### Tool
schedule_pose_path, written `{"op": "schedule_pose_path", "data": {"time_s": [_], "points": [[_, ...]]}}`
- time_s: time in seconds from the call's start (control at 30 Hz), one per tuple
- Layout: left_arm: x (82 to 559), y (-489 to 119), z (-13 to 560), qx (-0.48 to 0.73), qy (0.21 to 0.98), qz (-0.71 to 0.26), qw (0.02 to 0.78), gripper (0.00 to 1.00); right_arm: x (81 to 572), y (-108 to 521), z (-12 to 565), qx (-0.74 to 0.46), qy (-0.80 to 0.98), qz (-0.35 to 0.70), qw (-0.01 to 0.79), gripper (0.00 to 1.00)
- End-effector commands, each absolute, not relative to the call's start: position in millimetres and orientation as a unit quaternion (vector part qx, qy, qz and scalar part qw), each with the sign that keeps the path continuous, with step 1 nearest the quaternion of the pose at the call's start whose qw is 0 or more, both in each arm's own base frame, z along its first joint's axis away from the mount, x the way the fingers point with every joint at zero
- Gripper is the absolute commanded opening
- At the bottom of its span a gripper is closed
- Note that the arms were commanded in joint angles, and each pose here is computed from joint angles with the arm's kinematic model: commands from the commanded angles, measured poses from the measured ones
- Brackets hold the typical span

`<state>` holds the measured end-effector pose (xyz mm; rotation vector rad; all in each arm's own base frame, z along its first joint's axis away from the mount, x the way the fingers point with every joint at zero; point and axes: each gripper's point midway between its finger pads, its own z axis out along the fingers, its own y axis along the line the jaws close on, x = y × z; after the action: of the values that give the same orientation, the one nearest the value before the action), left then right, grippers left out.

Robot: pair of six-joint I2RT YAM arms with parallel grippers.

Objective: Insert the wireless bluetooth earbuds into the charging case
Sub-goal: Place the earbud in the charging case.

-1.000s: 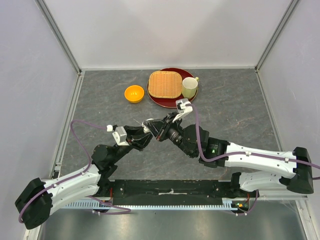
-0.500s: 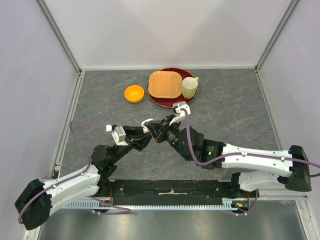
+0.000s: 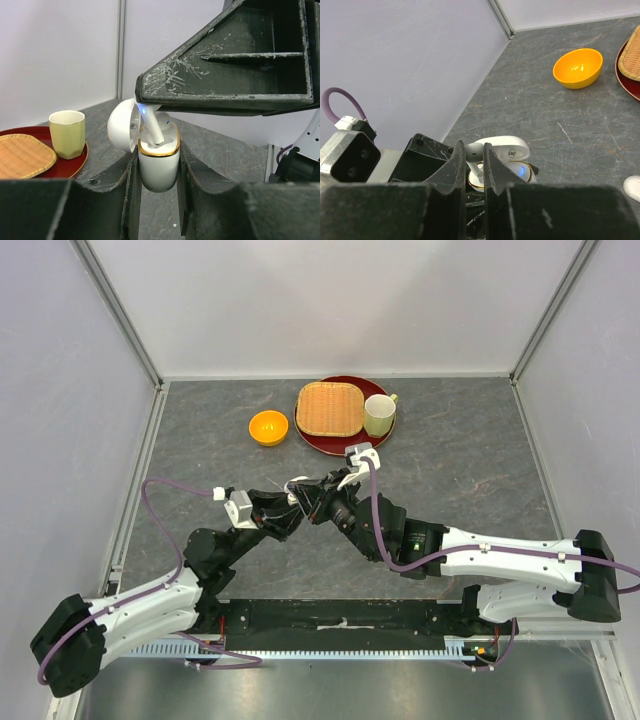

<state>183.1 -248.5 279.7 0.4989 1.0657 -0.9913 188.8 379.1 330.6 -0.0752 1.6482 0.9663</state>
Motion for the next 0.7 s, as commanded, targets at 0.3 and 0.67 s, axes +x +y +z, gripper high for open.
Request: {"op": "schedule_pose_path", "data": {"time_s": [0.3, 0.67], "points": [[180.5, -240.1, 327.6, 0.182, 0.425, -0.473, 0.750, 0.02, 188.7, 377.7, 319.2, -0.026, 0.710, 0.404, 0.576, 0.00], [180.2, -231.1, 337.6, 0.162, 0.413, -0.472, 0.762, 0.02, 181.7, 378.7, 305.5, -0.049, 0.720, 0.388, 0.573, 0.00]]}}
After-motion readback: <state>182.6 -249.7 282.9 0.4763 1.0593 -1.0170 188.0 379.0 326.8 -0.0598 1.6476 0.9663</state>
